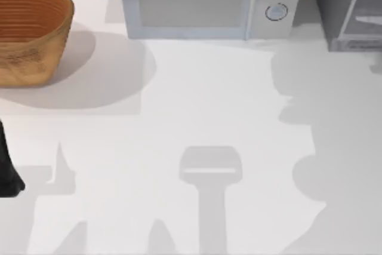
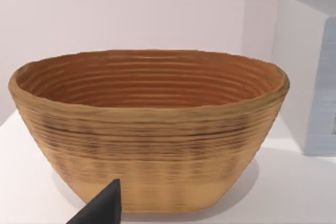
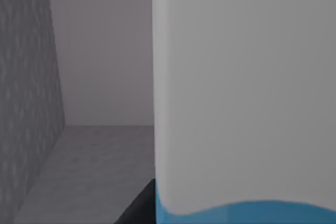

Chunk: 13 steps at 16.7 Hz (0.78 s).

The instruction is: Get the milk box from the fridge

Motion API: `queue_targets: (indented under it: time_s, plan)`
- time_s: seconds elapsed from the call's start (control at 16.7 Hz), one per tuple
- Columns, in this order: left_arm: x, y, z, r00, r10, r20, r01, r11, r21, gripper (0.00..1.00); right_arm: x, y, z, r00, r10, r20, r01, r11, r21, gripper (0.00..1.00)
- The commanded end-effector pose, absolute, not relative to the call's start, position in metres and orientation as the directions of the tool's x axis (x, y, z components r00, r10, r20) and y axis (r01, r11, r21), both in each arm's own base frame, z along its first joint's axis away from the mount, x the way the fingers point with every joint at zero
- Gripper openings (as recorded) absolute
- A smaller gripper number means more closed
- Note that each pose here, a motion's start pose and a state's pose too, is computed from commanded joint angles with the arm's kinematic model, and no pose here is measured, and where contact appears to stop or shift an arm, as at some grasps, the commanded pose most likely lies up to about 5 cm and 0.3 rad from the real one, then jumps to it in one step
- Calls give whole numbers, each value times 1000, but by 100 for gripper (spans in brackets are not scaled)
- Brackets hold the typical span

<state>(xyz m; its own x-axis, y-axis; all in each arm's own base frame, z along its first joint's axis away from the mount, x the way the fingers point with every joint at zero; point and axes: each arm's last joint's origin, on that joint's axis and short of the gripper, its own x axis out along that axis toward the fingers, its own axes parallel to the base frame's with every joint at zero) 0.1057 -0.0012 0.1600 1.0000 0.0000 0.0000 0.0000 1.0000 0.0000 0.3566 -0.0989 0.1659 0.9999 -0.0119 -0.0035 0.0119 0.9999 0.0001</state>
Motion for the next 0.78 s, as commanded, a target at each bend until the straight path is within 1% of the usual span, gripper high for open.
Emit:
queue_targets:
  time_s: [0.24, 0.42, 0.6, 0.78]
  plan:
    - [106, -1, 160, 1000, 0, 0, 0, 1000, 0, 100, 355, -94, 169, 1000, -5, -11, 5, 1000, 4, 0]
    - [106, -1, 160, 1000, 0, 0, 0, 1000, 0, 100, 340, -83, 186, 1000, -2, -14, 2, 1000, 2, 0]
    - [106, -1, 160, 1000, 0, 0, 0, 1000, 0, 100, 310, -66, 211, 1000, -2, -13, 2, 1000, -1, 0]
    - [106, -1, 160, 1000, 0, 0, 0, 1000, 0, 100, 264, -46, 233, 1000, -5, -6, 5, 1000, -2, 0]
